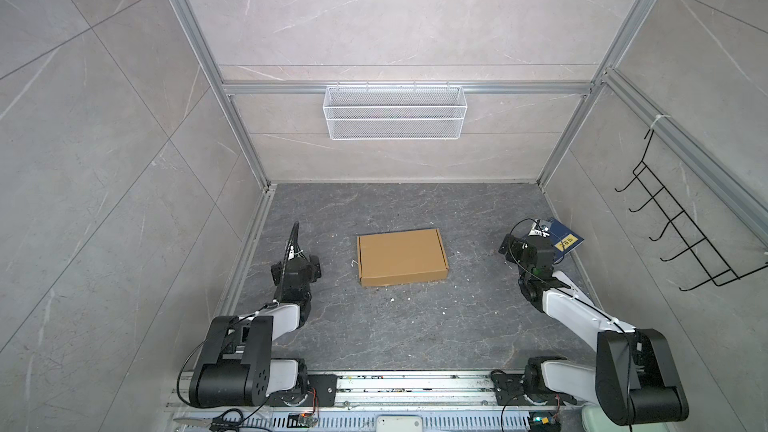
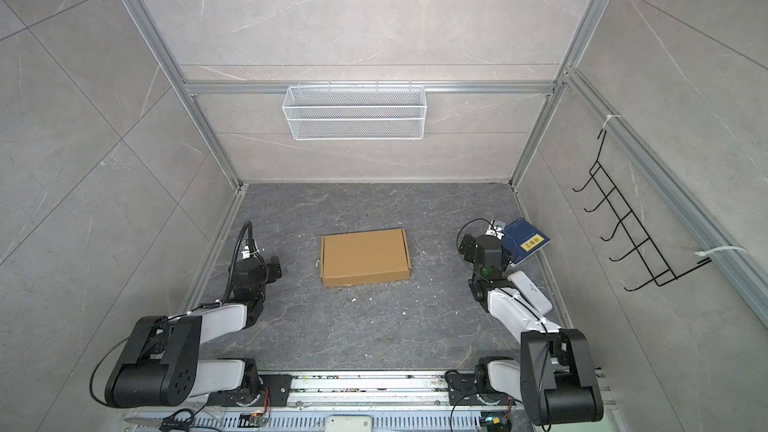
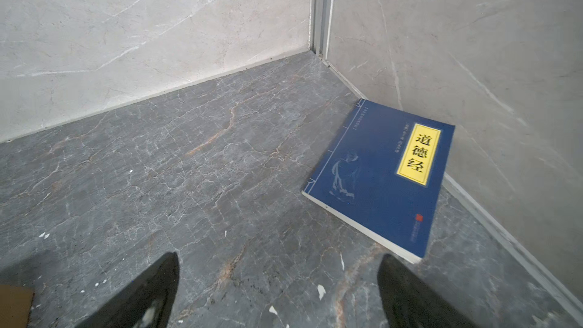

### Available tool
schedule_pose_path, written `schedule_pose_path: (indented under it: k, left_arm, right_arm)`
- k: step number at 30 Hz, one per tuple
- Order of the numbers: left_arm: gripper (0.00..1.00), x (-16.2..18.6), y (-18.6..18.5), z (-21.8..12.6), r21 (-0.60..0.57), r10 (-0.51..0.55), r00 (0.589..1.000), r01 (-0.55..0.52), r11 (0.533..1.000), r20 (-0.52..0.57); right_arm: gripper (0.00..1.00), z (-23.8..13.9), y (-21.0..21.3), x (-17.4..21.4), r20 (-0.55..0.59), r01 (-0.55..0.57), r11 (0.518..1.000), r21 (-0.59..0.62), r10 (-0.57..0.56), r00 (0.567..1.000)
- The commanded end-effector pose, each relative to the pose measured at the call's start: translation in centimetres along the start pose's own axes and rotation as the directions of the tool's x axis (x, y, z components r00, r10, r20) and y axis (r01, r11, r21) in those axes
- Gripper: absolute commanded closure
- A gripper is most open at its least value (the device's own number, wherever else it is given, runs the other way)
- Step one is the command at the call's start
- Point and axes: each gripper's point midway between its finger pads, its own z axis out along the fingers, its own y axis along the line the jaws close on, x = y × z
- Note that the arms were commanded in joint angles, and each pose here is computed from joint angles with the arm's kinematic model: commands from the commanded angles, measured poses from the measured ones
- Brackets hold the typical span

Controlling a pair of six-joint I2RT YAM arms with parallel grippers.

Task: Fold the paper box

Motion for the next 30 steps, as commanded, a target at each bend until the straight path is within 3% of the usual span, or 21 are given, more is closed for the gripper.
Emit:
schedule_pose_path:
  k: [1, 12, 18, 23, 28, 30]
  left_arm:
    - [0.07, -2.9, -0.6, 0.8, 0.055, -0.033, 0.992, 0.026, 0.998, 0.121]
    - [0.07, -1.9, -0.9, 2.2, 0.068, -0.033, 0.997, 0.028, 0.997, 0.068]
    - [0.07, -1.9, -0.9, 2.2, 0.069, -0.034, 0.997, 0.029, 0.997, 0.068]
    - [0.07, -1.9, -0.9, 2.3, 0.067, -0.034, 0.997, 0.029, 0.997, 0.065]
    - [0.07, -1.8, -0.9, 2.3, 0.07, -0.034, 0.997, 0.03, 0.997, 0.062]
    - [0.07, -1.8, -0.9, 2.3, 0.069, -0.034, 0.998, 0.03, 0.997, 0.061]
  right_arm:
    - [0.0, 0.2, 0.8, -0.7, 0.046, 0.003, 0.999, -0.051, -0.001, 0.999]
    - [0.0, 1.4, 3.1, -1.8, 0.076, 0.045, 0.985, -0.169, -0.032, 0.997]
    - [0.01, -0.8, 2.0, 0.1, 0.059, 0.061, 0.984, -0.165, -0.052, 0.997]
    - [0.0, -0.2, 0.6, 2.3, 0.071, 0.057, 0.992, -0.111, -0.049, 0.996]
    - [0.0, 1.2, 2.3, 3.2, 0.047, 0.109, 0.982, -0.154, -0.103, 0.994]
    - [0.0, 0.9, 3.6, 3.8, 0.07, 0.15, 0.962, -0.226, -0.138, 0.988]
